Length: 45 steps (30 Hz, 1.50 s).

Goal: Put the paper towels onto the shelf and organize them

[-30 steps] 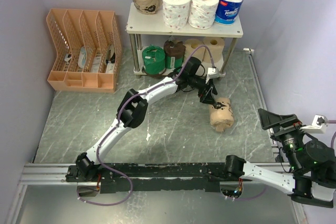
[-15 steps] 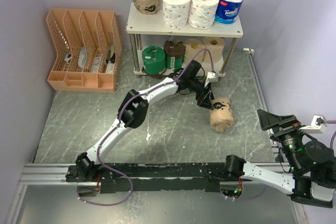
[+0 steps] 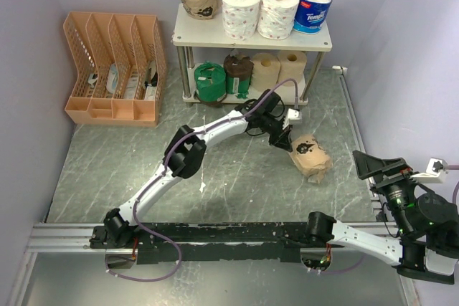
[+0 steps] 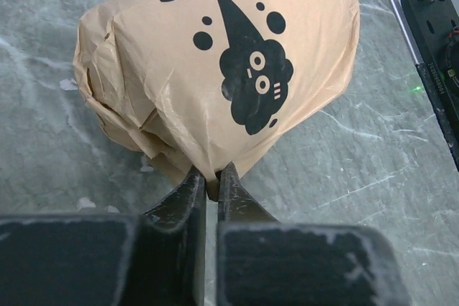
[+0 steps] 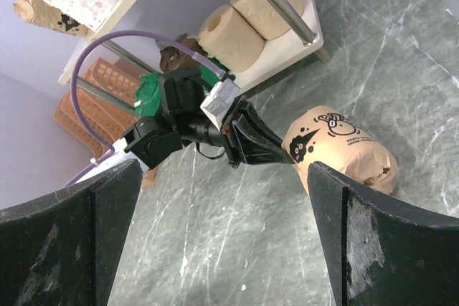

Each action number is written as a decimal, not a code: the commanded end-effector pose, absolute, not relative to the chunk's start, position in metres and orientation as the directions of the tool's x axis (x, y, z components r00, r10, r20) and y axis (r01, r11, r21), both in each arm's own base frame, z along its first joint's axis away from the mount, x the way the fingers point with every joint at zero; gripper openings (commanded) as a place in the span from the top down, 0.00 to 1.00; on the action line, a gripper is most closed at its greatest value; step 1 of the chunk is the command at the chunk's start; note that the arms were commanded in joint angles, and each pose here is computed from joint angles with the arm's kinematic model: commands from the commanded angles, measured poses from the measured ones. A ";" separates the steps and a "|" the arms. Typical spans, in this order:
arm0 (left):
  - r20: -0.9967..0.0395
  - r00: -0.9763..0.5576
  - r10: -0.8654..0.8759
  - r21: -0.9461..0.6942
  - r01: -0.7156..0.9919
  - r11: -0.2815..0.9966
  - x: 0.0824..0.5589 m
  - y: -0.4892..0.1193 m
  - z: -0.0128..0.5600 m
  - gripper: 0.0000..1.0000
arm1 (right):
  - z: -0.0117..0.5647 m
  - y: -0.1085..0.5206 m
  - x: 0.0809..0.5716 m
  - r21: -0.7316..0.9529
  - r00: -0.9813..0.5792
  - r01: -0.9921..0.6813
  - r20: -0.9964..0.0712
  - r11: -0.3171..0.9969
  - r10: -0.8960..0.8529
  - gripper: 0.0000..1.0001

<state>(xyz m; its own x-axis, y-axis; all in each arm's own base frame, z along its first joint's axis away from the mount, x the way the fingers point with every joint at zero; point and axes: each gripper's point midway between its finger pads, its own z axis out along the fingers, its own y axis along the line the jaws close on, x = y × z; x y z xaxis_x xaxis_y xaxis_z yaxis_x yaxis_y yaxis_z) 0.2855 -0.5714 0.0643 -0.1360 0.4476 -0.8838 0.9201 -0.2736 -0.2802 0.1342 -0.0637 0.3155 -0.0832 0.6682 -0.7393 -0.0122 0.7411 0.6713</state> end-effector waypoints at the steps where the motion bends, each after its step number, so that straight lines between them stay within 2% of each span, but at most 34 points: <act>1: -0.887 -0.078 0.454 -0.237 0.922 -0.305 0.274 -0.572 0.065 0.93 | 0.315 -0.074 0.131 0.684 -0.074 -0.010 -0.728 0.729 0.682 0.00; 7: -0.902 -0.053 0.428 -0.191 0.939 -0.286 0.275 -0.569 0.100 0.93 | 0.318 -0.073 0.130 0.685 -0.074 -0.021 -0.728 0.728 0.682 0.00; 13: -0.879 0.170 0.445 0.086 0.975 -0.203 0.298 -0.547 0.161 0.93 | 0.321 -0.073 0.130 0.684 -0.071 -0.029 -0.729 0.729 0.681 0.00; 18: -0.764 0.368 0.529 0.326 0.929 -0.176 0.318 -0.510 0.199 0.93 | 0.323 -0.070 0.131 0.682 -0.067 -0.039 -0.731 0.731 0.679 0.00; 23: -0.595 0.513 0.619 0.551 0.821 -0.150 0.343 -0.470 0.245 0.93 | 0.324 -0.066 0.133 0.678 -0.068 -0.045 -0.735 0.734 0.675 0.00; 28: -0.559 0.513 0.652 0.597 0.794 -0.114 0.350 -0.441 0.276 0.93 | 0.325 -0.063 0.133 0.678 -0.069 -0.053 -0.735 0.733 0.675 0.00; 32: -0.581 0.443 0.682 0.531 0.842 -0.095 0.346 -0.419 0.258 0.93 | 0.325 -0.060 0.134 0.673 -0.073 -0.058 -0.739 0.737 0.670 0.00; 35: -0.595 0.364 0.716 0.485 0.874 -0.041 0.354 -0.406 0.232 0.74 | 0.325 -0.060 0.134 0.672 -0.073 -0.058 -0.740 0.738 0.668 0.00; 36: -0.599 0.343 0.723 0.464 0.885 -0.036 0.357 -0.403 0.222 0.62 | 0.325 -0.059 0.134 0.673 -0.073 -0.059 -0.740 0.738 0.669 0.00; 39: -0.575 0.341 0.743 0.426 0.901 -0.083 0.366 -0.400 0.204 0.41 | 0.326 -0.059 0.135 0.676 -0.071 -0.061 -0.737 0.735 0.672 0.00; 45: -0.374 0.492 0.786 0.345 0.860 -0.375 0.374 -0.393 0.162 0.35 | 0.318 -0.053 0.136 0.671 -0.083 -0.051 -0.741 0.740 0.666 0.00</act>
